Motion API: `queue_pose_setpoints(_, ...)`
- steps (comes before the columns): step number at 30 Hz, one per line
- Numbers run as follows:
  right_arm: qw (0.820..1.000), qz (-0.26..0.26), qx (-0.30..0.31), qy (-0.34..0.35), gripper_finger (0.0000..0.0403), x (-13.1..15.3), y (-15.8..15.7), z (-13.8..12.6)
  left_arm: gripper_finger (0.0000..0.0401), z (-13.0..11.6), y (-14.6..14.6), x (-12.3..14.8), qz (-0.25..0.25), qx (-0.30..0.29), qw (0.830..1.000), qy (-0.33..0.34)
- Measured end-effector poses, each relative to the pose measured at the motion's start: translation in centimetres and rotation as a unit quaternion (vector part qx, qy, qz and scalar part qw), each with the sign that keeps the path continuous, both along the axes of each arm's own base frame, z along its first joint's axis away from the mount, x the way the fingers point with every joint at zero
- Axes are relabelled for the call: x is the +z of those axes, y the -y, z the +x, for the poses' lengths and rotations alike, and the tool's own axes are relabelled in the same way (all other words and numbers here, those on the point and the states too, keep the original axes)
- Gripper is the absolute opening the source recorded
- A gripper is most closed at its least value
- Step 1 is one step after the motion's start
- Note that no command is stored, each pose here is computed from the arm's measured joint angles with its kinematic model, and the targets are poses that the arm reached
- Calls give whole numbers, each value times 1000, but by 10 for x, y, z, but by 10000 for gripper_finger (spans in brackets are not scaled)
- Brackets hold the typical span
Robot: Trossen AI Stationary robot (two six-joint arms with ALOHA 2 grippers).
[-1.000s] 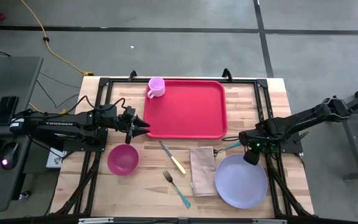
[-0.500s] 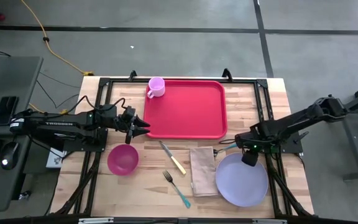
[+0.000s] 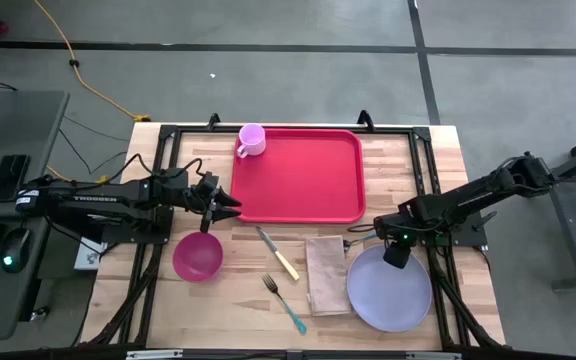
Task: Set up tray
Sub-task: Put the light blue plate on the bottom left of the orange serving tray
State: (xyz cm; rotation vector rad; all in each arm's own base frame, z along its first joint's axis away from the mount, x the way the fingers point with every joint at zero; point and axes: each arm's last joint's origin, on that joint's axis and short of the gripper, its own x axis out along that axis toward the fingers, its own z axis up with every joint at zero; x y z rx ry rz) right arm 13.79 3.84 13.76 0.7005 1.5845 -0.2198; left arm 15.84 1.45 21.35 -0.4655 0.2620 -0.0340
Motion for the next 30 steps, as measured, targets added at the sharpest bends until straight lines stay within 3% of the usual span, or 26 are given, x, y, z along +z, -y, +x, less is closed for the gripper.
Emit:
queue_pose_setpoints(7, 1000, 17, 1, -3, 7, 1, -1, 0, 193, 0, 0, -1, -1, 0, 1000, -8)
queue_pose_setpoints(12, 999, 32, -36, -25, 8, 1, -2, -1, 193, -1, 0, -2, -1, 0, 1000, -11)
queue_pose_setpoints(19, 996, 65, -35, -53, 1, 6, -3, -3, 193, -1, 0, -2, 3, -1, 1000, -10)
queue_pose_setpoints(25, 995, 59, -9, -78, 0, 28, -3, -3, 193, -1, 0, -2, 27, -7, 1000, -8)
queue_pose_setpoints(30, 997, 58, -10, -58, 0, 55, -4, 0, 193, -1, 0, -2, 51, -13, 999, -6)
